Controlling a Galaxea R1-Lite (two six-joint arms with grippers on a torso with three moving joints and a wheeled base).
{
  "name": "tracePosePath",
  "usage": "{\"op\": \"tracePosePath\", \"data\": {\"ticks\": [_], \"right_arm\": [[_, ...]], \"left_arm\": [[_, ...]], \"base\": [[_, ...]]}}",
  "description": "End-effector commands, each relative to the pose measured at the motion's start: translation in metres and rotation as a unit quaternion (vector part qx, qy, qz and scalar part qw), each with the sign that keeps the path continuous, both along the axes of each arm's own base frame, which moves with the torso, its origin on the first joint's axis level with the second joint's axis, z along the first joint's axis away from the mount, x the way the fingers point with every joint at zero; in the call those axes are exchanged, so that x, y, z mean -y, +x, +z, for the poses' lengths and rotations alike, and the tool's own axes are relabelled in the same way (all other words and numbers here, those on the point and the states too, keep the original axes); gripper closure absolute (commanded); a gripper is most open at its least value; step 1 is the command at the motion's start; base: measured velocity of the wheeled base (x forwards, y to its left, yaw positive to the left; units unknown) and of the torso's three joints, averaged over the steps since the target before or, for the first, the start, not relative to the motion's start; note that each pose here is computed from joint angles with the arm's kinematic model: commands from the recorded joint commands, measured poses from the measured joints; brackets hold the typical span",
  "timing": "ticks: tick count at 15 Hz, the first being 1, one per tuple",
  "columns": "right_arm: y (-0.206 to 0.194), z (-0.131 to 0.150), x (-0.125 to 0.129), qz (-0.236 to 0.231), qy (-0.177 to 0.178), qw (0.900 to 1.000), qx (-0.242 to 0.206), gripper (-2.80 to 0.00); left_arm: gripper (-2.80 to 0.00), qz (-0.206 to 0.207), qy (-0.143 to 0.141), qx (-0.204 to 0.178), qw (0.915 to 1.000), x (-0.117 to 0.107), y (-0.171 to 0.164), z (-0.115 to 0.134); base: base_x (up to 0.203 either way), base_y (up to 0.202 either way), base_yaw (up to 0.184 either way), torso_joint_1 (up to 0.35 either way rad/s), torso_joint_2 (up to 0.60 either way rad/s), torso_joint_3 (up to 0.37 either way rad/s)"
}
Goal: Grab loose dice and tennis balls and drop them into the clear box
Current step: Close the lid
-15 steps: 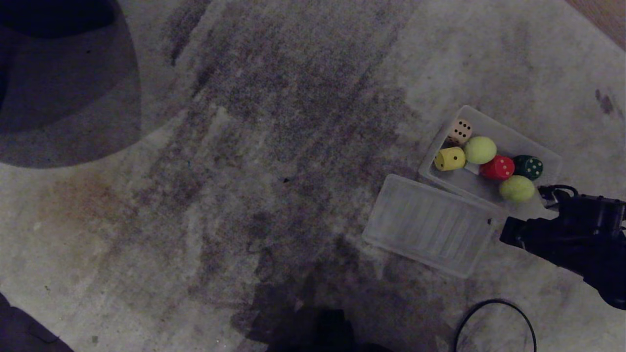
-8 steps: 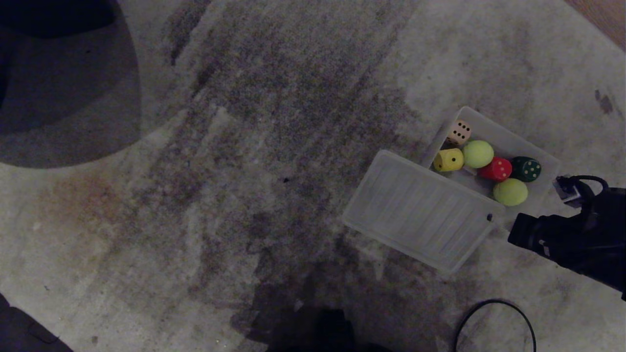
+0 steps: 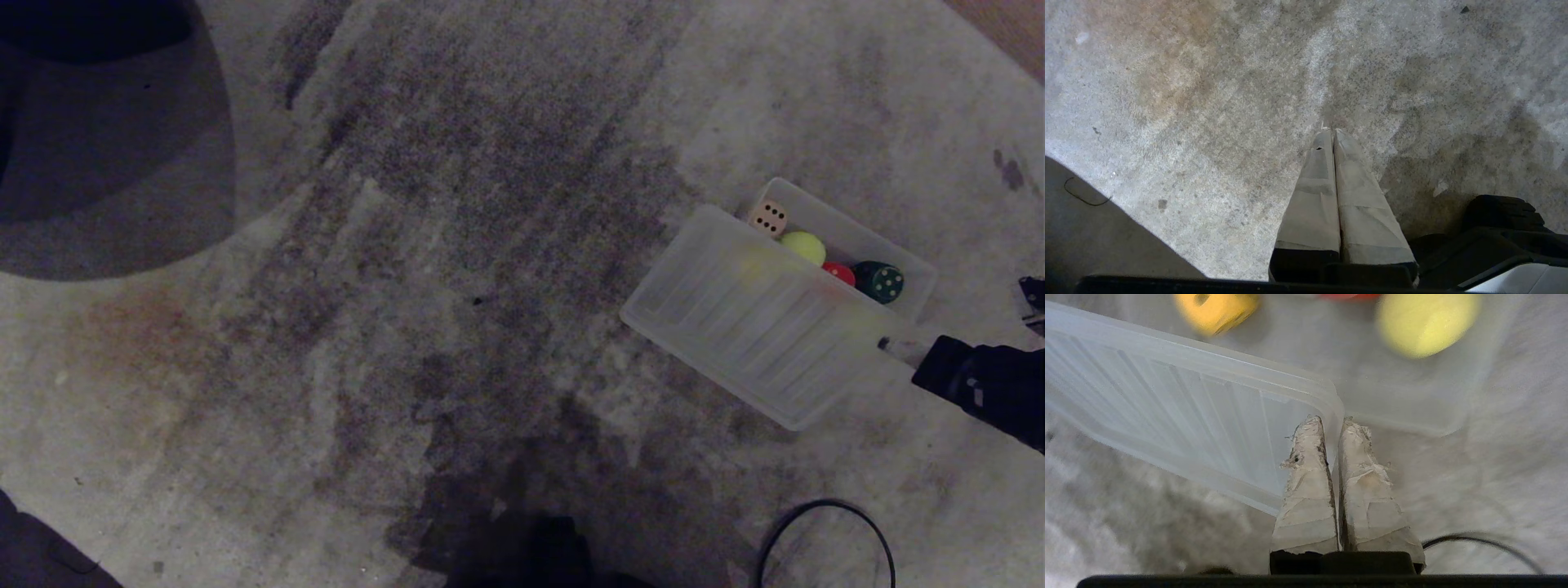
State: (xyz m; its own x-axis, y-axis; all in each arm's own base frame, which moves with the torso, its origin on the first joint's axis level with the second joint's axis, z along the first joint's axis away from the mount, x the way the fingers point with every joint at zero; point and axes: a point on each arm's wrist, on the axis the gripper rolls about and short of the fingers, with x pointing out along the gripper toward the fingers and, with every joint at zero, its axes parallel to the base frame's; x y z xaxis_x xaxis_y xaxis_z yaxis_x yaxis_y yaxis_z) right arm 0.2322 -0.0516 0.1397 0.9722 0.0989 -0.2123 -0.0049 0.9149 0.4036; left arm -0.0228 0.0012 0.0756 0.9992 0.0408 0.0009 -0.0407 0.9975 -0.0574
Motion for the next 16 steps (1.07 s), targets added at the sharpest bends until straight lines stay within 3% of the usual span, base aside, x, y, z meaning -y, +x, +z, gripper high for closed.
{"op": "tracePosePath", "data": {"ticks": [1,5,9,16], "right_arm": [[0.002,0.002,0.023,-0.015,0.007,1.000,0.003,0.00],[0.007,0.002,0.059,-0.030,0.029,0.999,-0.022,0.00],[0.021,-0.001,0.093,-0.043,0.015,0.999,-0.015,0.00],[0.054,0.001,0.123,-0.042,0.024,0.998,-0.029,0.00]], "left_arm": [[0.00,0.000,0.000,-0.001,1.0000,0.000,0.000,0.000],[0.00,0.000,0.000,-0.001,1.0000,0.000,0.000,0.000],[0.00,0.000,0.000,-0.001,1.0000,0.000,0.000,0.000],[0.00,0.000,0.000,-0.001,1.0000,0.000,0.000,0.000]], "base": [[0.000,0.000,0.000,0.000,0.00,0.000],[0.000,0.000,0.000,0.000,0.00,0.000],[0.000,0.000,0.000,0.000,0.00,0.000],[0.000,0.000,0.000,0.000,0.00,0.000]]}}
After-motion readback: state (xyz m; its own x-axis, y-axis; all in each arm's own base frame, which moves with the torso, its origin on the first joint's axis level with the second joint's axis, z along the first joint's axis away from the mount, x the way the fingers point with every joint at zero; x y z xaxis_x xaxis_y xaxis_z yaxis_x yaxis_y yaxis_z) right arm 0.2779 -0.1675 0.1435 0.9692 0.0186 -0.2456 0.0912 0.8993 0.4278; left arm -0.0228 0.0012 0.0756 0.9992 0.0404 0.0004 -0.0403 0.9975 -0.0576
